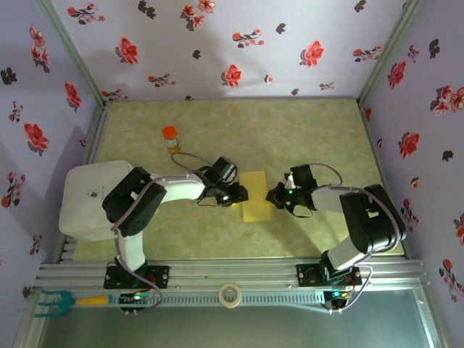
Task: Fold a paper plane with a square sheet of paper (pick it up from the middle)
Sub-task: Third fold the triangle at the center of the table.
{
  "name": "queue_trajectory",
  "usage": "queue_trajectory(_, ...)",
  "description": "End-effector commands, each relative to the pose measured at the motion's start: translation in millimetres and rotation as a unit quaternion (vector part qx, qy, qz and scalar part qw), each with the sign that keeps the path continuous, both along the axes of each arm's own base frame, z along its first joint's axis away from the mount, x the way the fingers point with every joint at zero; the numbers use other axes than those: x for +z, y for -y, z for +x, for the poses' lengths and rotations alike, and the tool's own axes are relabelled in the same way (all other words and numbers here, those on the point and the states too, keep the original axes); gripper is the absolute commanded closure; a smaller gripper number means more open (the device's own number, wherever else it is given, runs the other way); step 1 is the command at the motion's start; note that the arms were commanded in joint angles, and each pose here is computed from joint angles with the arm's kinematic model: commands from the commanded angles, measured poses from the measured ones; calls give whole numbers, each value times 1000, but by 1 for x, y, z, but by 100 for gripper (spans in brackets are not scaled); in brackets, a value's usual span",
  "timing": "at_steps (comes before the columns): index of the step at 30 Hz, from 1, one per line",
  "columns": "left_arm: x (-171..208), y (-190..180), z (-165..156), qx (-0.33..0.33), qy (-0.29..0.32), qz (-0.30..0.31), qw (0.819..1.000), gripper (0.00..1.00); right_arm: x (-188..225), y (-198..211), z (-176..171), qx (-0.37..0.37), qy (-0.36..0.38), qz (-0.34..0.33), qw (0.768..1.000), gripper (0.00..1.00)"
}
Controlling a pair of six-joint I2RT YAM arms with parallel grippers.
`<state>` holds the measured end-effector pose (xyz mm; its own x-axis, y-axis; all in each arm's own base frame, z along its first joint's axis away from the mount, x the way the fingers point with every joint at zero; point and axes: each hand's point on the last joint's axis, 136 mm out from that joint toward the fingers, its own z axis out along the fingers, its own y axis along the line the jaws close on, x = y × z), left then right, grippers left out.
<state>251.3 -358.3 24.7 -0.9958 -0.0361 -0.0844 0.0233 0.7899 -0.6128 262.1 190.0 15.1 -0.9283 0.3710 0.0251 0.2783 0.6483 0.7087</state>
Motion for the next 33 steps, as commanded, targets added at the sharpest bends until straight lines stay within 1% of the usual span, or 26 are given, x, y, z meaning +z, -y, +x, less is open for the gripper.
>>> queue_trajectory(1, -6, 4, -3, -9, -8, 5, 1000, 70, -22, 14, -15, -19, -39, -35, 998, 94)
queue_trajectory(17, -5, 9, -1, -10, -4, -9, 1000, 80, -21, 14, -14, -19, -39, -35, 998, 94)
queue_trajectory(28, -3, 6, 1, -3, 3, -11, 1000, 79, -22, 15, -15, -20, -39, -38, 998, 94)
queue_trajectory(33, 4, 7, 4, 6, 15, -34, 999, 75, -21, 14, -15, -19, -39, -37, 998, 94)
